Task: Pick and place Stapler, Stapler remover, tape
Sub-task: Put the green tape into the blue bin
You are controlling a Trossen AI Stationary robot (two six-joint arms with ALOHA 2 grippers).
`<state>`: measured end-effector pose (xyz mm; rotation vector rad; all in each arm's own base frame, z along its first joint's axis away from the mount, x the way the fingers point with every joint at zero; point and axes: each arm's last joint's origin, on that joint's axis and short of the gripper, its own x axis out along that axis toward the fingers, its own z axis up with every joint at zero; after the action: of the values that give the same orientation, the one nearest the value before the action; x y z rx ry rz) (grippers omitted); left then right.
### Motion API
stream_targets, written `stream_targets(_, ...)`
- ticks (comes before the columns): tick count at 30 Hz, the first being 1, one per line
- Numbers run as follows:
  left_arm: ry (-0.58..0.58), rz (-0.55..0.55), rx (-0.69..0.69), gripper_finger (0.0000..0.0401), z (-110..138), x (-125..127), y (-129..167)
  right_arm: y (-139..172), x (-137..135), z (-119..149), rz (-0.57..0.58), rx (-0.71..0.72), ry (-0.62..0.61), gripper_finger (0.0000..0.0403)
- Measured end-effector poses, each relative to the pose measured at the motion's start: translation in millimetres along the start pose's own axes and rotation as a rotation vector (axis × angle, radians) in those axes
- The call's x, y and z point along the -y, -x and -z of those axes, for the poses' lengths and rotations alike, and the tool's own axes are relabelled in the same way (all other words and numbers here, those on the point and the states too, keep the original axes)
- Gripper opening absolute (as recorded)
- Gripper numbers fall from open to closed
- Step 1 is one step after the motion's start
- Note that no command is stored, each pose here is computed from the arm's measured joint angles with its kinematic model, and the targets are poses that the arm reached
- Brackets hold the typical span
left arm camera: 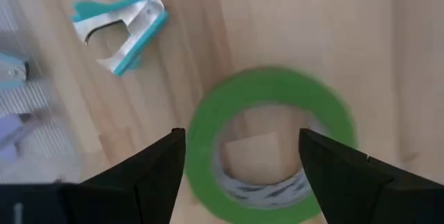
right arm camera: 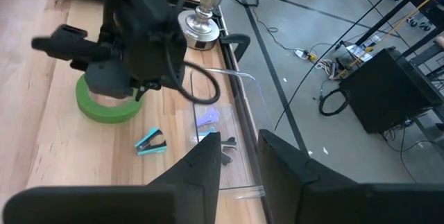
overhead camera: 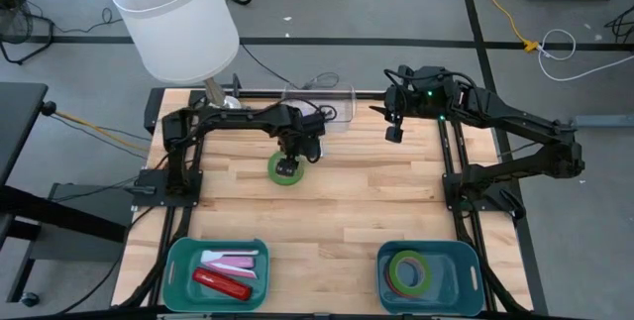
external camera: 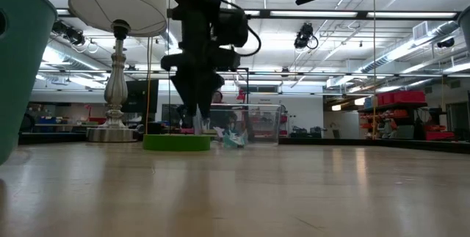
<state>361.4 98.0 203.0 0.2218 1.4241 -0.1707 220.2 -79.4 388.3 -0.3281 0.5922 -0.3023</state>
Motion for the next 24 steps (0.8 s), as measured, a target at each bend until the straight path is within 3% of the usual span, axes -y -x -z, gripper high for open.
stream_targets(7, -0.035, -0.045, -0.076, 0.0280, 3, -8, -14, 0, 0, 0, 0.000, 0.000, -0.002, 0.0098)
stream_targets(24, -0.045, -0.015, -0.136, 0.0279, 7, -19, -40, 0, 0, 0, 0.000, -0.001, -0.002, 0.0097)
